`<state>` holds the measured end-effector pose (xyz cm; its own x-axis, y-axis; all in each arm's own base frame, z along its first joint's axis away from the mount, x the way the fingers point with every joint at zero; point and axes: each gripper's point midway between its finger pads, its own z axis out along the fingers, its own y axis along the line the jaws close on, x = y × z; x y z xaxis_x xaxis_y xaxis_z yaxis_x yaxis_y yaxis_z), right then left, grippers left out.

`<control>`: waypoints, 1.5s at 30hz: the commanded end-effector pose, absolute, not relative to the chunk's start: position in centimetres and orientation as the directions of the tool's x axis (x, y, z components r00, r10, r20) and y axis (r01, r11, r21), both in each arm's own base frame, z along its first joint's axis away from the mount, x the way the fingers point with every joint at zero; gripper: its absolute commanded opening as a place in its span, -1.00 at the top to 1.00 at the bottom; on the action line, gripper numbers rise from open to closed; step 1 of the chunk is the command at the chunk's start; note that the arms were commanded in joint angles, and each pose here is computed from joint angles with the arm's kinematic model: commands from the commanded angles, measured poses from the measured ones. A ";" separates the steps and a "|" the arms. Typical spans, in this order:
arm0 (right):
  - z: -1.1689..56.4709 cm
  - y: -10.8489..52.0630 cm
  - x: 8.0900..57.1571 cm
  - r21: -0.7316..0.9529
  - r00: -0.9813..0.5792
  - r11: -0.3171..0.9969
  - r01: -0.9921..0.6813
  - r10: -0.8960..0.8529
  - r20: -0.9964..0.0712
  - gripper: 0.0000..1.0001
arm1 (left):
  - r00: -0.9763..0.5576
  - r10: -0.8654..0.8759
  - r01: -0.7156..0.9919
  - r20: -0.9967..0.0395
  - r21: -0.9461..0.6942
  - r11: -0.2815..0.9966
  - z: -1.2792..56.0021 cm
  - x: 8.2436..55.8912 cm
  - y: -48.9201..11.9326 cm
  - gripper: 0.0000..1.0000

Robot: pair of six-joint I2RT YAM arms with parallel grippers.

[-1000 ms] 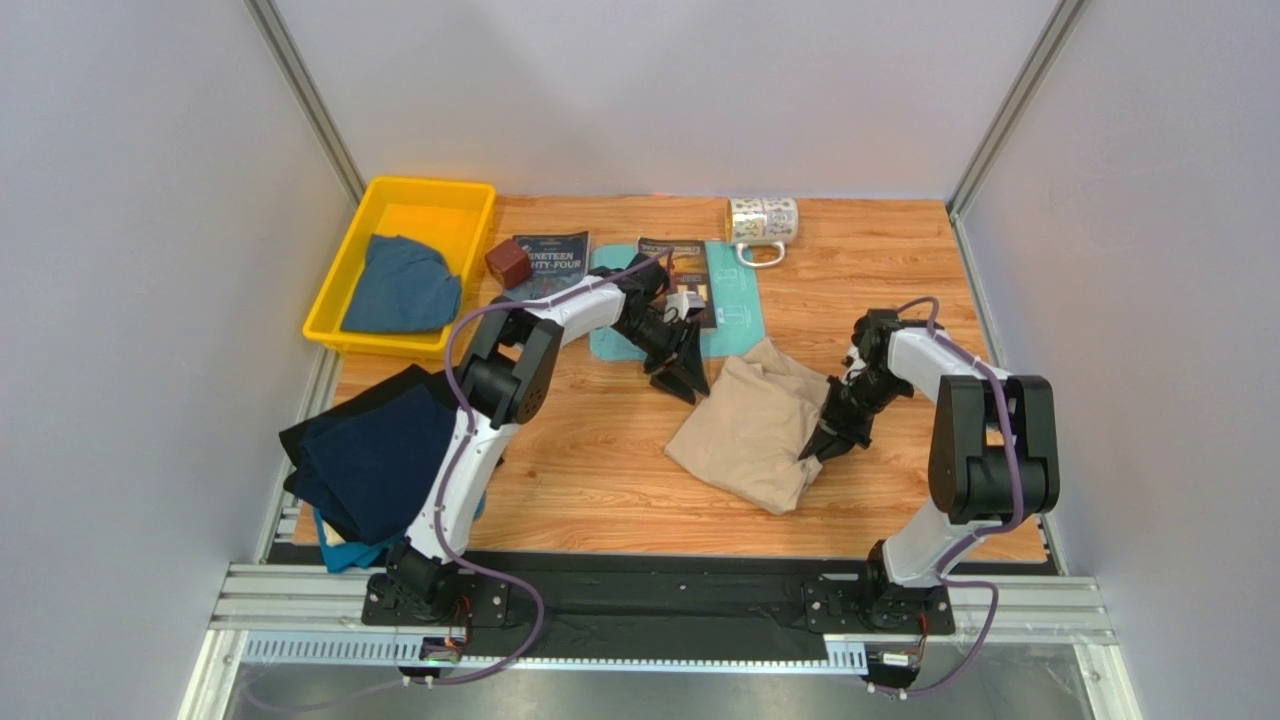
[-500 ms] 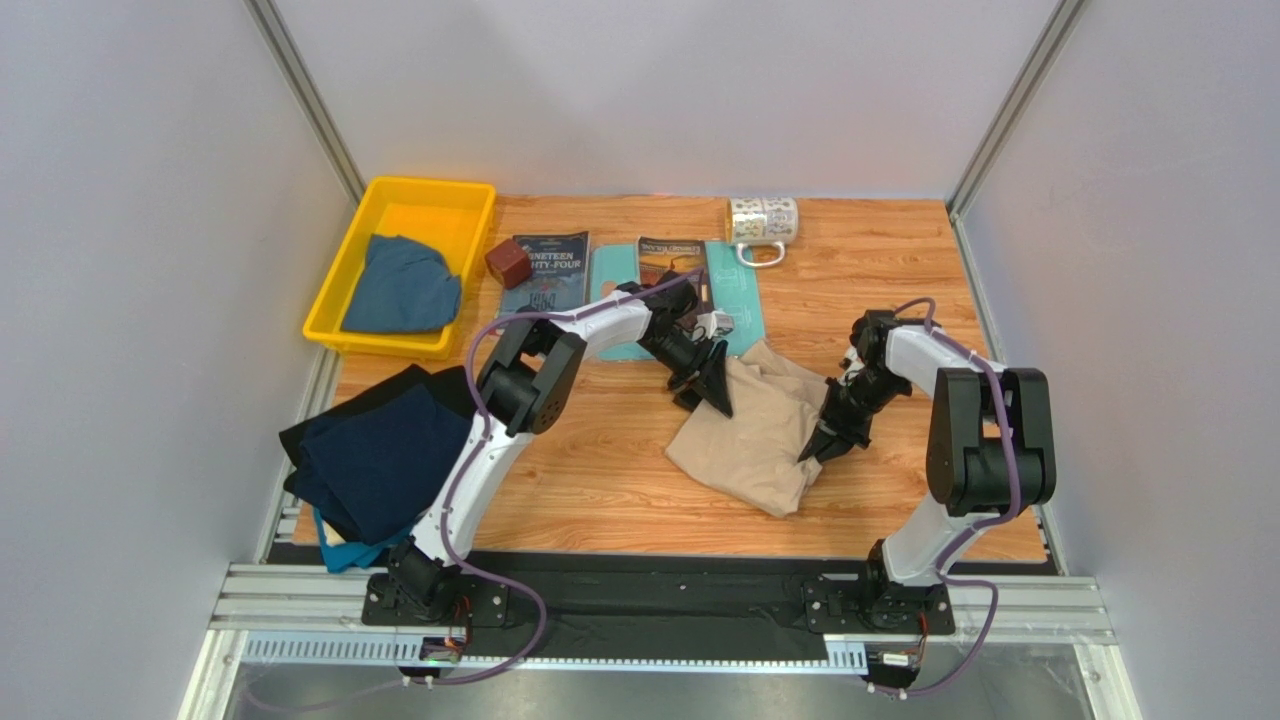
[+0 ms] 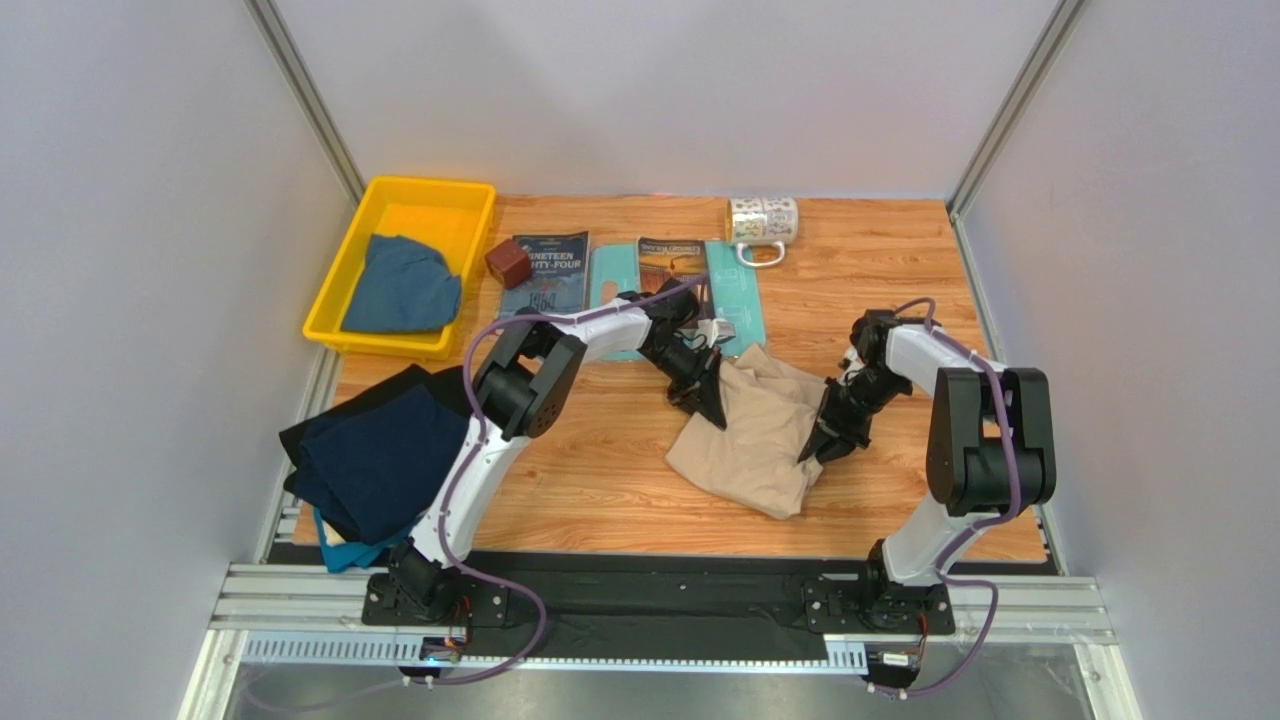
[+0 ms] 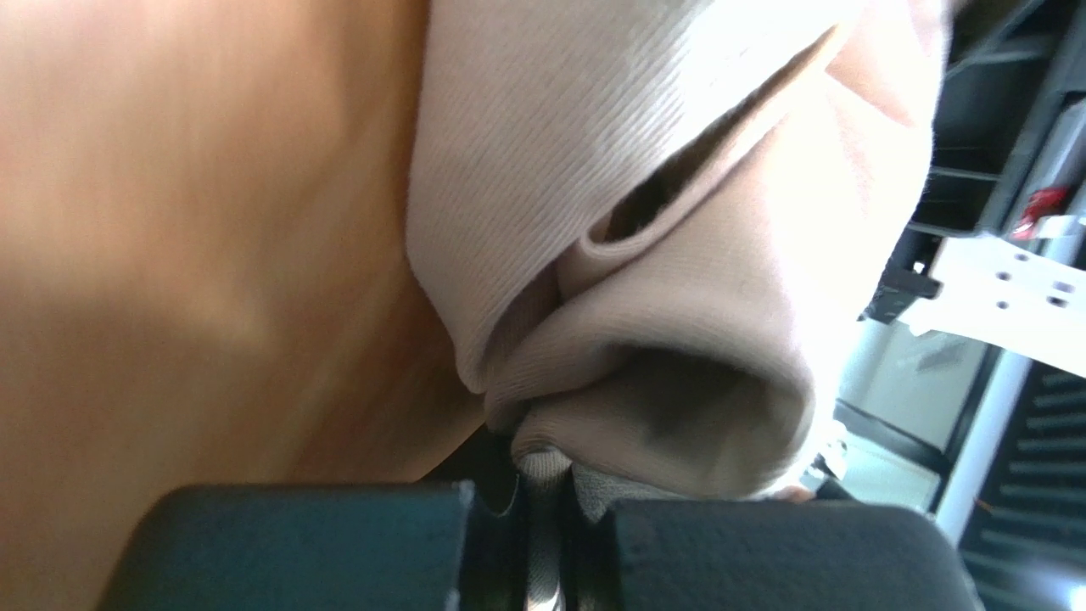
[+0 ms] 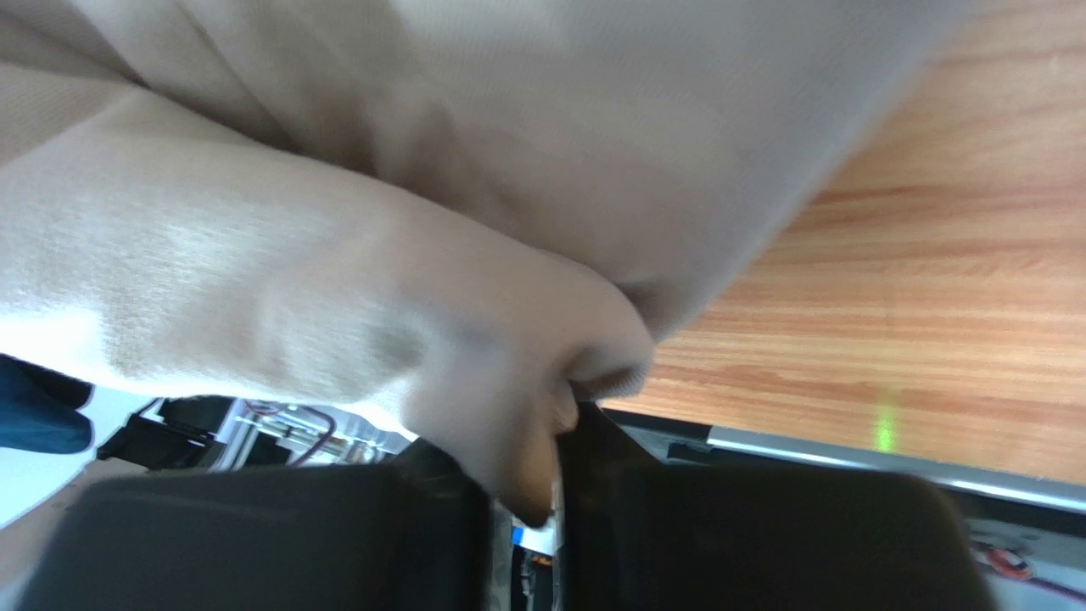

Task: Fold and stack the t-shirts
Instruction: Neatly place the folded tshirt to the corner

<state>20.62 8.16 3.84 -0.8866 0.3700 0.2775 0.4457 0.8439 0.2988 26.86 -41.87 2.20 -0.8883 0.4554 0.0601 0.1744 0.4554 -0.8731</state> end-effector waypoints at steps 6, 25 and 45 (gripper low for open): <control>9.0 7.1 23.9 0.309 -0.918 0.865 0.396 0.386 0.094 0.24 | -0.946 0.315 0.233 -0.072 -0.827 0.511 7.2 28.7 -37.6 1.00; 7.4 6.8 25.0 0.256 -0.896 0.859 0.444 0.421 0.144 0.38 | -0.984 0.042 0.144 -0.175 -0.628 0.764 13.3 29.1 -24.5 1.00; 5.1 7.5 24.1 0.265 -0.888 0.852 0.452 0.400 0.229 0.46 | -0.928 -0.311 -0.227 -0.204 -0.349 0.909 15.0 24.9 -9.2 1.00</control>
<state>23.65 7.13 5.38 -0.8837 0.4075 0.2303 0.4577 0.8551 0.2434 24.97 -12.80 13.70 -0.9646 -0.2063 -0.1642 -0.1268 0.9090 -0.3970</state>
